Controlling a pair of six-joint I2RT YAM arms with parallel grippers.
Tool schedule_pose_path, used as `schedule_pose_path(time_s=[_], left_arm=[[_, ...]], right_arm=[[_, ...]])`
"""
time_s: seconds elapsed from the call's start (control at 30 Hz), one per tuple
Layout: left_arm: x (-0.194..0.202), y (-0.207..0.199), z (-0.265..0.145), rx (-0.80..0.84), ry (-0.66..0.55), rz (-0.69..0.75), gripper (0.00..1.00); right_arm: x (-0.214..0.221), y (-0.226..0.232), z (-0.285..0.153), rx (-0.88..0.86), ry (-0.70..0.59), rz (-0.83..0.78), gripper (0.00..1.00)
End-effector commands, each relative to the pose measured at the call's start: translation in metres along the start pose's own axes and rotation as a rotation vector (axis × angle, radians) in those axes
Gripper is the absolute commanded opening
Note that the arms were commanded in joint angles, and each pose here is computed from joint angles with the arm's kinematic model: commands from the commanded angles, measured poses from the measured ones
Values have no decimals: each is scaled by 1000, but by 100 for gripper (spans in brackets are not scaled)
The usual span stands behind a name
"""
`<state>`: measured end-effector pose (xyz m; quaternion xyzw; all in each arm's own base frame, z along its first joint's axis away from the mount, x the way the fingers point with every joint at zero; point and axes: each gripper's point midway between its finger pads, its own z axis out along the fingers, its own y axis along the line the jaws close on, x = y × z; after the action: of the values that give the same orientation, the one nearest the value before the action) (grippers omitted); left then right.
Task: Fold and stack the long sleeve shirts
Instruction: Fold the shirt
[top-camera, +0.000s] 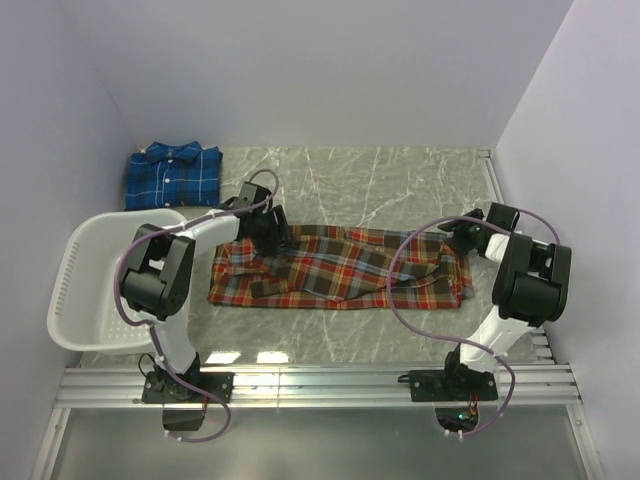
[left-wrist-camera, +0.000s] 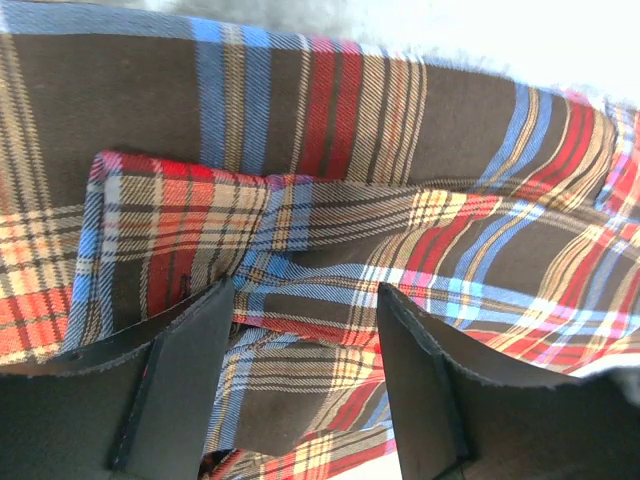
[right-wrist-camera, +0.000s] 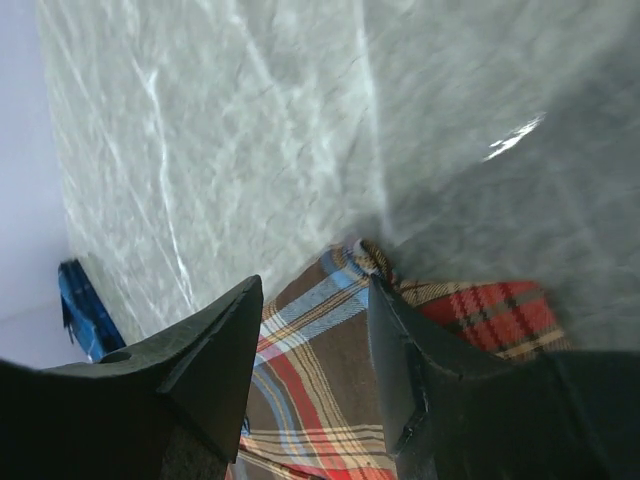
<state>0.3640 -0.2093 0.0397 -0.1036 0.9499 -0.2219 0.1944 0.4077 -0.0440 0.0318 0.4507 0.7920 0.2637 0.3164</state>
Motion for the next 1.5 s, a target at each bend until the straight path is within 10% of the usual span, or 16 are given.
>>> schedule_pose_path(time_s=[0.0, 0.33, 0.7, 1.47], left_arm=[[-4, 15, -7, -45, -12, -61, 66], [-55, -1, -86, -108, -225, 85, 82], [-70, 19, -75, -257, -197, 159, 84], [-11, 74, -28, -354, -12, 24, 80]], right_arm=[[-27, -3, -7, 65, -73, -21, 54], [-4, 62, -102, 165, -279, -305, 59], [126, 11, -126, 177, 73, -465, 58], [109, 5, -20, 344, 150, -433, 56]])
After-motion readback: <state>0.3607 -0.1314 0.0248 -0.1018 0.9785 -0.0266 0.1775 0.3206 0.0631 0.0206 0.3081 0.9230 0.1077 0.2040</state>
